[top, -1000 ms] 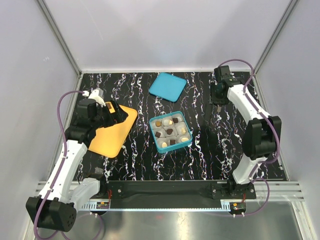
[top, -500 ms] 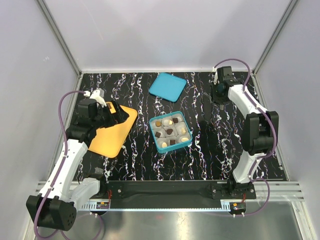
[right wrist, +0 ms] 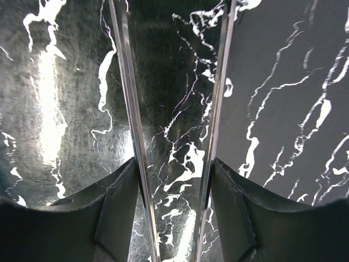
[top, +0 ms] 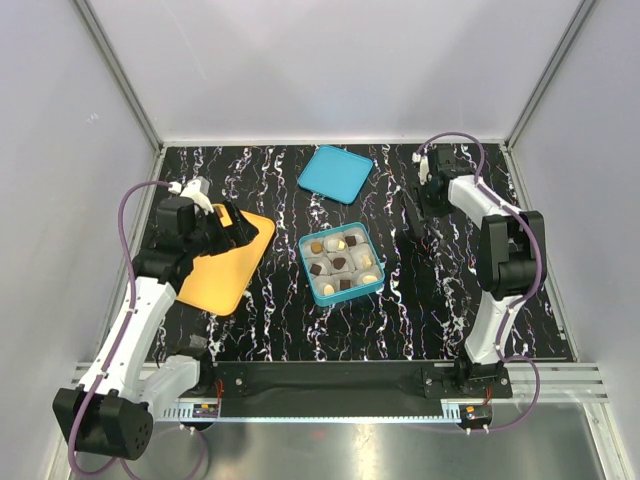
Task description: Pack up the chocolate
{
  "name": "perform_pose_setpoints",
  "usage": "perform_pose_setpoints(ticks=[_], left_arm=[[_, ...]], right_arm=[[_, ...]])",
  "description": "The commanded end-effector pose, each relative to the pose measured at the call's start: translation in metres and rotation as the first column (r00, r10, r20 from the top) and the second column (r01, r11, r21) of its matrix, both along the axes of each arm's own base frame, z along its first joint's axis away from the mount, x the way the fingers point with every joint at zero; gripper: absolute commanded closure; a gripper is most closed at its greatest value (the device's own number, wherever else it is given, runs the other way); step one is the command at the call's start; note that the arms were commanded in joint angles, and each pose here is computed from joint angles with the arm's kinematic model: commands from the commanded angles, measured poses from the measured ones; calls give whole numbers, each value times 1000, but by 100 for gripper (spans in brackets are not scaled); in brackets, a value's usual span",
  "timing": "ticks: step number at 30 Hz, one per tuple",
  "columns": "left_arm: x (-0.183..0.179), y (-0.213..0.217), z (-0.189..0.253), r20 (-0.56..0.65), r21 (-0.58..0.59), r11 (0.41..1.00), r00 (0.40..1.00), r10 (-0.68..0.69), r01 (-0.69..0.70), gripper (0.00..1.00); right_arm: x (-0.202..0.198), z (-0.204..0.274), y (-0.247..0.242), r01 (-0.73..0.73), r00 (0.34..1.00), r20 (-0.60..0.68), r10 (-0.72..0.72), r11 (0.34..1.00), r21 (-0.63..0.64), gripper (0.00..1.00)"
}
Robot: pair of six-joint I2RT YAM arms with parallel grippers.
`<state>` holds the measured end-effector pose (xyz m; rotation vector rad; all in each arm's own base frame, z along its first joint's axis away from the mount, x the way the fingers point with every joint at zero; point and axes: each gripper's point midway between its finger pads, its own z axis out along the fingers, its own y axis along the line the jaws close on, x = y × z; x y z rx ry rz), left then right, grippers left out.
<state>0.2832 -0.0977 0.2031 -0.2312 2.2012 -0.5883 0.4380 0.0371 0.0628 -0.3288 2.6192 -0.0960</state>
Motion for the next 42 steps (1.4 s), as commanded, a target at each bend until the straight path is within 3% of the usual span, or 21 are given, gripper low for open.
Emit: perform_pose_setpoints(ticks=[1, 20, 25, 28, 37, 40, 42], left_arm=[[8, -2, 11, 52, -7, 1000, 998, -17, 17, 1], [9, 0, 6, 36, 5, 1000, 999, -10, 9, 1], [10, 0, 5, 31, 7, 1000, 999, -10, 10, 1], [10, 0, 5, 29, 8, 1000, 1000, -10, 10, 1], [10, 1, 4, 30, 14, 1000, 1000, -4, 3, 1], [10, 2, 3, 30, 18, 1000, 1000, 1, -1, 1], [10, 3, 3, 28, 23, 1000, 1000, 3, -4, 1]], right_arm=[[7, 1, 3, -32, 999, 22, 32, 1000, 1, 40], [6, -31, -35, 35, 999, -28, -40, 988, -149, 37], [4, -33, -39, 36, 998, -38, -42, 986, -166, 18], [7, -21, -36, 49, 998, -23, -53, 987, -152, 14], [30, 72, -2, 170, 979, 94, -179, 981, 95, 13], [44, 91, 11, 314, 933, 100, -345, 919, 239, 19], [60, 96, 32, 437, 870, 54, -490, 818, 374, 31]])
